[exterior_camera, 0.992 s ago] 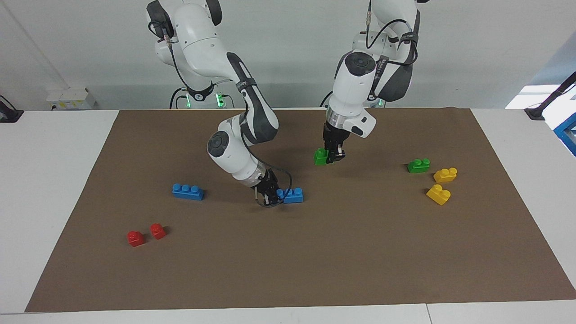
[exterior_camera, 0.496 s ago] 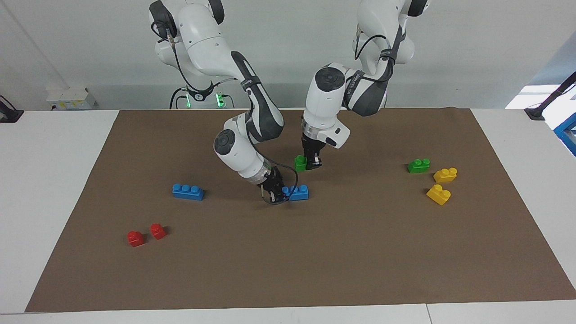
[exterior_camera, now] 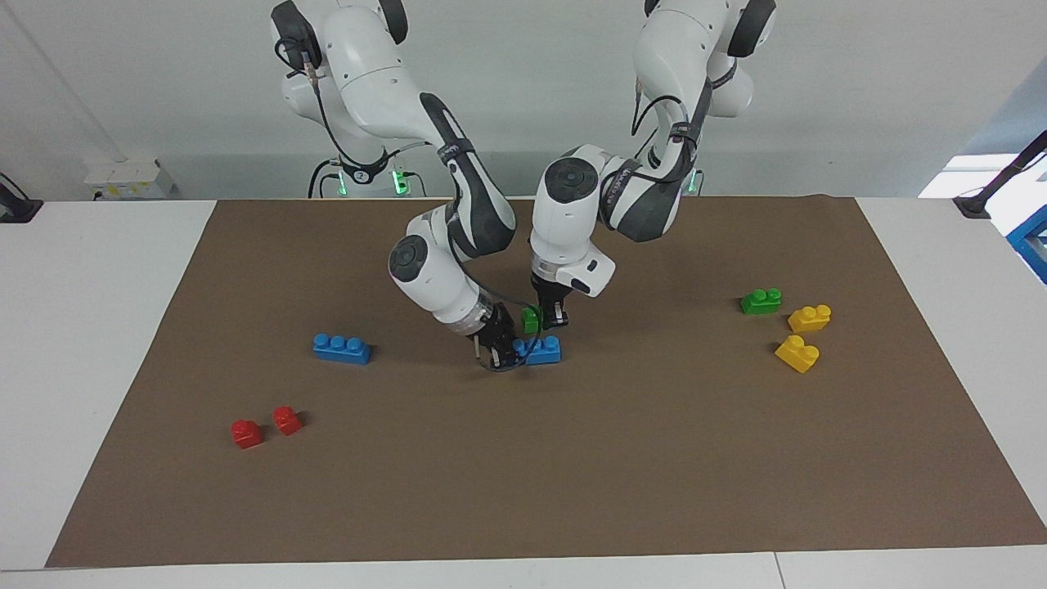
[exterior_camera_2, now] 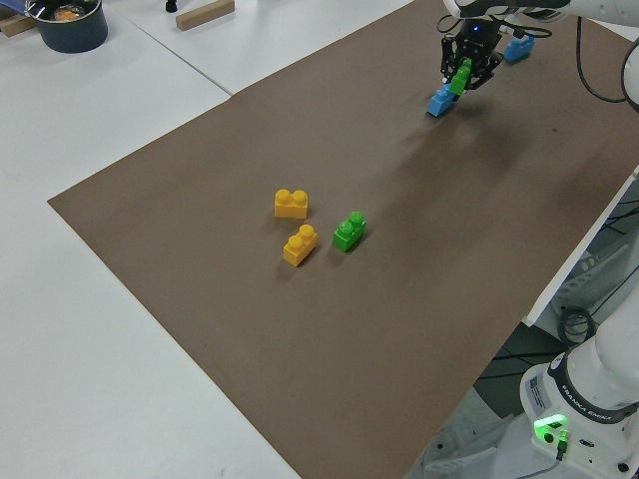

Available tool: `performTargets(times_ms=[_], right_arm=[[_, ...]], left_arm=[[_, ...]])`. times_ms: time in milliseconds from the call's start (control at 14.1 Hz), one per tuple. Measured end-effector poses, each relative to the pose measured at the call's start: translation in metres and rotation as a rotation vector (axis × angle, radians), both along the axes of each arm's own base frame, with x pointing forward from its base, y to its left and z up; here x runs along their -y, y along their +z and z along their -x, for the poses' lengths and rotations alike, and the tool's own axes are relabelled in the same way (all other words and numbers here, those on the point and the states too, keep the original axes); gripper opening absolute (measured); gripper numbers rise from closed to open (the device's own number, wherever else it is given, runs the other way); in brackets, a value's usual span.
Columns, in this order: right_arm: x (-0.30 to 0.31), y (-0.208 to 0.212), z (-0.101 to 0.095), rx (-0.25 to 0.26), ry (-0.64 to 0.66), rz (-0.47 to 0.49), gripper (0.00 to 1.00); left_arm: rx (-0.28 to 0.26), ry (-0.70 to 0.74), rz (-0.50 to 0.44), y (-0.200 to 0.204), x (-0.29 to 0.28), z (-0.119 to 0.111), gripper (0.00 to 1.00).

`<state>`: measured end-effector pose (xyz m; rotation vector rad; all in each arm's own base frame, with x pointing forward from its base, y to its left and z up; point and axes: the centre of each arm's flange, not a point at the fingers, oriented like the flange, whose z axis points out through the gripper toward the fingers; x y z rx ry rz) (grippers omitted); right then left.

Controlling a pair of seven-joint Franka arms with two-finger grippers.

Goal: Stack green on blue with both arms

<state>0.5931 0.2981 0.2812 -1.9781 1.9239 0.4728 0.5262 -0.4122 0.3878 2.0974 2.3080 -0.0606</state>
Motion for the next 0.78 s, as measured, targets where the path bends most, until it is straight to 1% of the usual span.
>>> performTargets(times_ms=[425, 780], right_arm=[[0.000, 0.000, 0.000, 0.000, 0.000, 0.000, 0.34], [0.000, 0.000, 0.000, 0.000, 0.000, 0.000, 0.34]], left_arm=[[0.003, -0.001, -0.035, -0.015, -0.002, -0.004, 0.34], [0.016, -0.007, -0.038, -0.015, 0.002, -0.005, 0.34]])
